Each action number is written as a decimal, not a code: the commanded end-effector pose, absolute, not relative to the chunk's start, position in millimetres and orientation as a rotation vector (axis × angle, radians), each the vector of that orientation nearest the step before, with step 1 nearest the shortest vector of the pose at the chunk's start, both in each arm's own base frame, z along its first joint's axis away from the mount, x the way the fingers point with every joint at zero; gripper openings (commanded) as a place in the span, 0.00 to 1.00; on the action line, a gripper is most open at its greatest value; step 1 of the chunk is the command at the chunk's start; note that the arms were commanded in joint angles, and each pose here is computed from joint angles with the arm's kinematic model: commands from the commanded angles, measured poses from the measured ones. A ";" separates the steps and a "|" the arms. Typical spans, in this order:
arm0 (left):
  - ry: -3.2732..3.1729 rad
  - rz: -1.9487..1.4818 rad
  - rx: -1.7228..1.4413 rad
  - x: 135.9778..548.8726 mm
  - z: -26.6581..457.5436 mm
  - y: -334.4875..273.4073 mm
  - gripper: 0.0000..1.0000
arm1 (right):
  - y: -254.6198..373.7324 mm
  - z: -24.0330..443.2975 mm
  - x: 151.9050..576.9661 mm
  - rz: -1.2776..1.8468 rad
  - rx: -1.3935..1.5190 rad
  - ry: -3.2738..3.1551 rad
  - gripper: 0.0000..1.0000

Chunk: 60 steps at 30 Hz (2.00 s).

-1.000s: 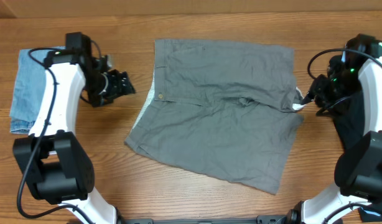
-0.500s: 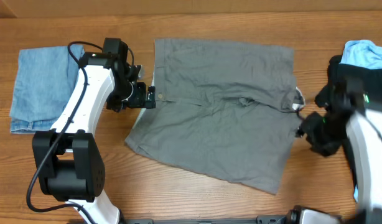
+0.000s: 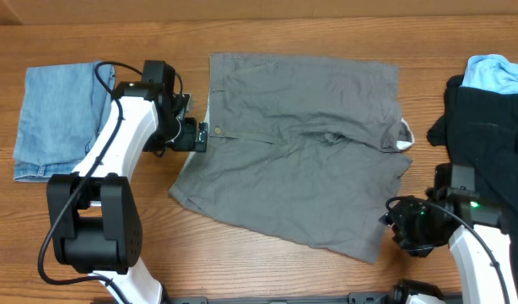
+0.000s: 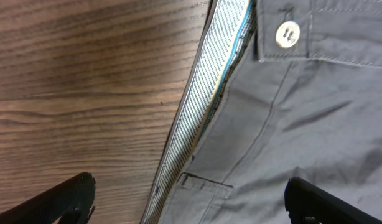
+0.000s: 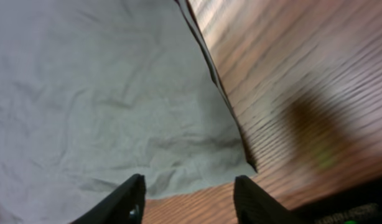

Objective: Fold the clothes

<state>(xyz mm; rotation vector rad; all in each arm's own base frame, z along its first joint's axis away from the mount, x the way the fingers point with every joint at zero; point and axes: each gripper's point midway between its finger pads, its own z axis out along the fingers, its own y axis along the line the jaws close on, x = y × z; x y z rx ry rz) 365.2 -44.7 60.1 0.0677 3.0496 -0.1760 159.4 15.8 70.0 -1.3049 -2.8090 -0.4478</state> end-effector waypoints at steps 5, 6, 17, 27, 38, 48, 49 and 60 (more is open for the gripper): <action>3.042 -0.156 0.020 365.9 54.9 -40.7 1.00 | 17.0 29.1 138.7 -0.366 -1.425 -2.670 0.52; 3.037 -0.157 0.018 367.2 55.1 -40.8 1.00 | 17.3 24.3 136.6 -0.361 -1.422 -2.664 0.52; 3.025 -0.158 0.018 370.0 55.4 -41.1 1.00 | 26.4 -5.0 121.1 -0.351 -1.375 -2.556 0.51; 3.027 -0.170 0.005 369.6 55.5 -42.4 1.00 | 35.1 -6.3 117.4 -0.408 -1.266 -2.553 0.31; 3.072 -0.164 -0.091 359.0 54.4 -40.9 1.00 | 30.5 -0.8 136.7 -0.437 -1.244 -2.632 0.04; 3.161 -0.156 -0.195 338.1 57.5 -29.5 1.00 | 31.6 2.8 131.6 -0.432 -1.184 -2.637 0.04; 3.162 -0.156 -0.208 337.9 58.0 -26.7 1.00 | 31.3 3.5 133.1 -0.434 -1.185 -2.642 0.04; 3.206 -0.162 -0.336 325.1 59.1 -5.4 1.00 | 20.6 9.3 150.9 -0.401 -1.199 -2.716 0.04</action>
